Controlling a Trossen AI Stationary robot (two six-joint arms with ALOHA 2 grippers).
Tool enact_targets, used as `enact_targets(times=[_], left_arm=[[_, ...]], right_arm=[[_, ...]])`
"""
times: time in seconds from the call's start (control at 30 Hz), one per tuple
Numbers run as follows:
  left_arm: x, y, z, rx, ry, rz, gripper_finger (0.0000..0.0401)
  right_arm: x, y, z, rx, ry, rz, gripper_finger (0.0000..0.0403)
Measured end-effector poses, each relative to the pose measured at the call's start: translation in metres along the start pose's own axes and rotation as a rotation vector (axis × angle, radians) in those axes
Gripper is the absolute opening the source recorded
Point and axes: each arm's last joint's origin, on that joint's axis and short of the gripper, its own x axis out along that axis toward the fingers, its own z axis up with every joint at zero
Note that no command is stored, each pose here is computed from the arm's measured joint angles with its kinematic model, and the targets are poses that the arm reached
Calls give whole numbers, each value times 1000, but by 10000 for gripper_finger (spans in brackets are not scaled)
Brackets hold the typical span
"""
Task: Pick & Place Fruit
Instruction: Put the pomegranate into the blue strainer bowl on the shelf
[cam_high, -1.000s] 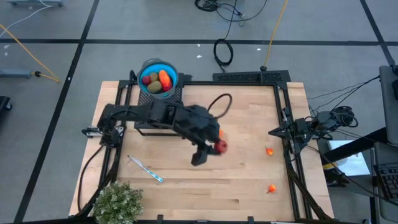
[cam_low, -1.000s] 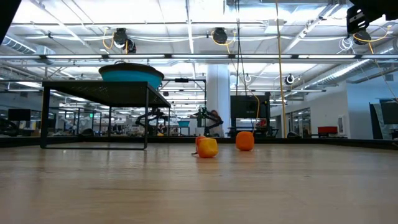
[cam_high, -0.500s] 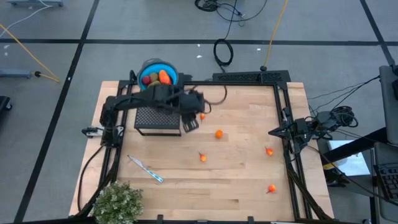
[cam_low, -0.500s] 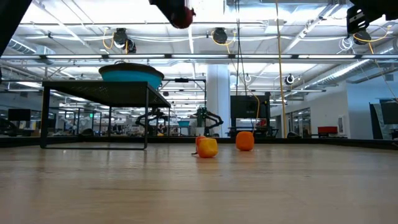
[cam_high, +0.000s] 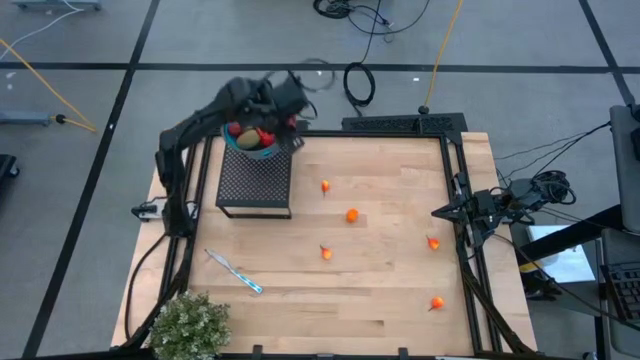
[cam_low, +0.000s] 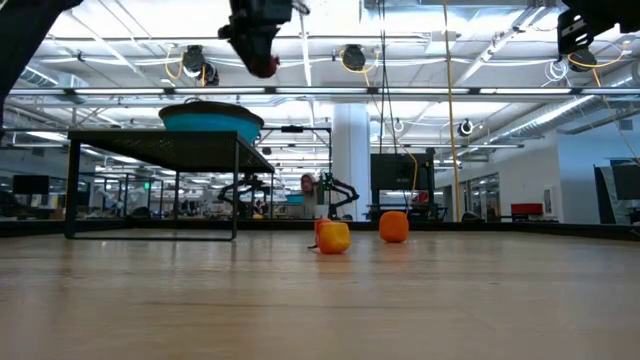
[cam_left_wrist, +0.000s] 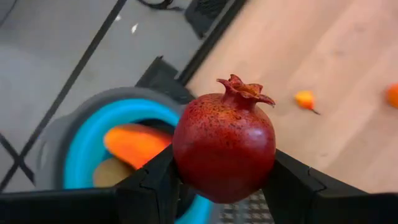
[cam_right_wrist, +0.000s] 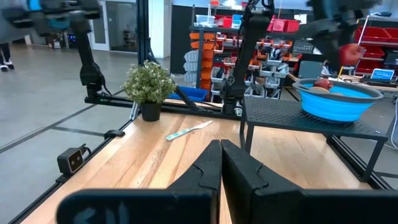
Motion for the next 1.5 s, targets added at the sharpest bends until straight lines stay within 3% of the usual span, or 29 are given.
enact_targets(times=[0.3,0.53,0.7,1.03,1.5], left_arm=[[21,79,2,-258,58,24,184],[29,117,-4,-454,77,75,184],[40,125,-8,-550,124,58,184],[86,113,-24,-544,329,37,184],[90,115,-26,-499,340,96,184]], right_arm=[[0,0,0,-1,0,0,4],[0,0,0,-1,0,-6,4],[0,0,0,-1,0,-7,4],[0,0,0,-1,0,-8,4],[0,0,0,-1,0,-8,4]])
